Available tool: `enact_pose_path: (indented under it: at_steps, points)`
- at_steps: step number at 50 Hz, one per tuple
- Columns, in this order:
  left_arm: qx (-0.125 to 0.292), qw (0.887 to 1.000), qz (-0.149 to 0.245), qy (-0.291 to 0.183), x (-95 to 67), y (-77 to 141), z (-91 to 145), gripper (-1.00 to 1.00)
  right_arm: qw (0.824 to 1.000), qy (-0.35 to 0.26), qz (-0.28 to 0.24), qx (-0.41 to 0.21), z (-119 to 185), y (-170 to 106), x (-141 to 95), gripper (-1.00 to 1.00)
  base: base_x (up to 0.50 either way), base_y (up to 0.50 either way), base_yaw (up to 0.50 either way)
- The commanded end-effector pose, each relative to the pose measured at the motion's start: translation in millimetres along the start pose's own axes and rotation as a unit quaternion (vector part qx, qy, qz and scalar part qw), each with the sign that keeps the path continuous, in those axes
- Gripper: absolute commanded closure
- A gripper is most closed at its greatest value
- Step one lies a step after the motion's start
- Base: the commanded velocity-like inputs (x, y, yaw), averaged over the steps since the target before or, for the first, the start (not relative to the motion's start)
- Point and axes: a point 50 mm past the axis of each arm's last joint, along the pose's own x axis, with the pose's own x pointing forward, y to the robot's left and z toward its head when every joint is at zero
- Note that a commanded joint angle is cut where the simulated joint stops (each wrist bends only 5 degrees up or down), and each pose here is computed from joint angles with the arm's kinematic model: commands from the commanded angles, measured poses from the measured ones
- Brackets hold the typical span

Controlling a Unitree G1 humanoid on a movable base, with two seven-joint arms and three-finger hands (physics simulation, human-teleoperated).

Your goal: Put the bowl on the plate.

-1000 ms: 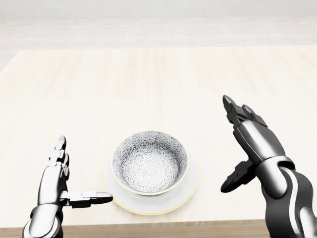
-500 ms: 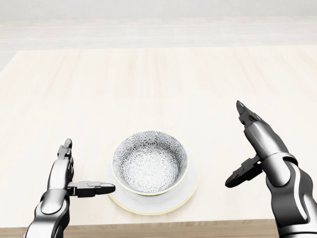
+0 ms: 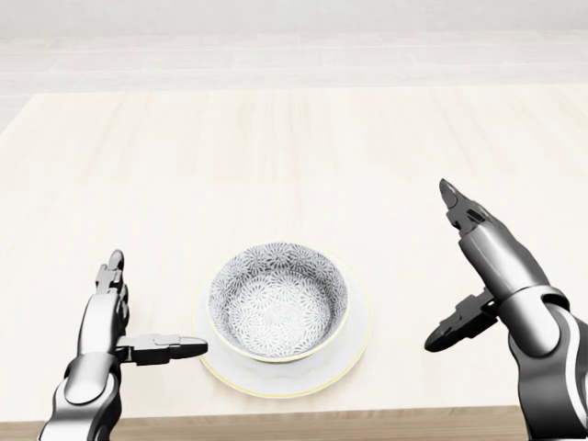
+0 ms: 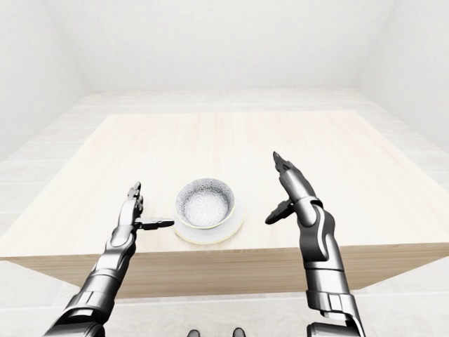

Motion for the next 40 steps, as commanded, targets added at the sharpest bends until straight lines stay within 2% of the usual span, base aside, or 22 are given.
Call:
enact_pose_path:
  at_steps: [1, 10, 13, 16, 19, 22, 25, 28, 31, 34, 37, 40]
  points:
    - [-0.004, 1.0, 0.001, -0.018, -3.5, 2, 5, -1.0, 1.0, -0.005, -0.002, -0.003, 2, -2, -4, -1.0, 0.0, 0.0, 0.0]
    - [-0.005, 1.0, 0.0, -0.019, -4.3, 2, 4, -1.0, 1.0, -0.012, -0.006, 0.0, 4, -3, -7, -1.0, 0.0, 0.0, 0.0]
    - [-0.007, 1.0, 0.001, -0.028, -6.3, 5, 7, -1.0, 0.998, -0.039, -0.039, 0.032, 13, -17, -10, -1.0, 0.0, 0.0, 0.0]
    - [-0.011, 0.999, -0.001, -0.043, -10.8, 8, 10, -1.0, 0.989, -0.102, -0.066, 0.088, 32, -36, -20, -1.0, 0.0, 0.0, 0.0]
    - [-0.009, 0.998, -0.018, -0.058, -19.1, 10, 11, -1.0, 0.967, -0.175, -0.107, 0.152, 47, -57, -37, -1.0, 0.0, 0.0, 0.0]
    - [-0.02, 0.995, -0.034, -0.093, -30.3, 13, 20, -1.0, 0.949, -0.212, -0.139, 0.184, 52, -68, -51, -1.0, 0.0, 0.0, 0.0]
    - [-0.02, 0.992, -0.039, -0.118, -38.7, 16, 27, -1.0, 0.942, -0.23, -0.147, 0.197, 54, -73, -56, -1.0, 0.0, 0.0, 0.0]
    - [-0.018, 0.988, -0.053, -0.141, -56.5, 19, 35, -1.0, 0.93, -0.251, -0.156, 0.217, 55, -76, -67, -1.0, 0.0, 0.0, 0.0]
    - [-0.023, 0.987, -0.054, -0.15, -67.7, 24, 40, -1.0, 0.92, -0.253, -0.185, 0.237, 52, -80, -72, -1.0, 0.0, 0.0, 0.0]
    - [-0.023, 0.986, -0.051, -0.155, -71.8, 25, 41, -1.0, 0.902, -0.249, -0.229, 0.269, 48, -86, -75, -1.0, 0.0, 0.0, 0.0]
    - [-0.022, 0.986, -0.051, -0.157, -73.1, 24, 40, -1.0, 0.896, -0.26, -0.225, 0.282, 48, -85, -80, -1.0, 0.0, 0.0, 0.0]
    - [-0.021, 0.986, -0.052, -0.158, -74.4, 24, 40, -1.0, 0.898, -0.253, -0.218, 0.287, 46, -79, -81, -1.0, 0.0, 0.0, 0.0]
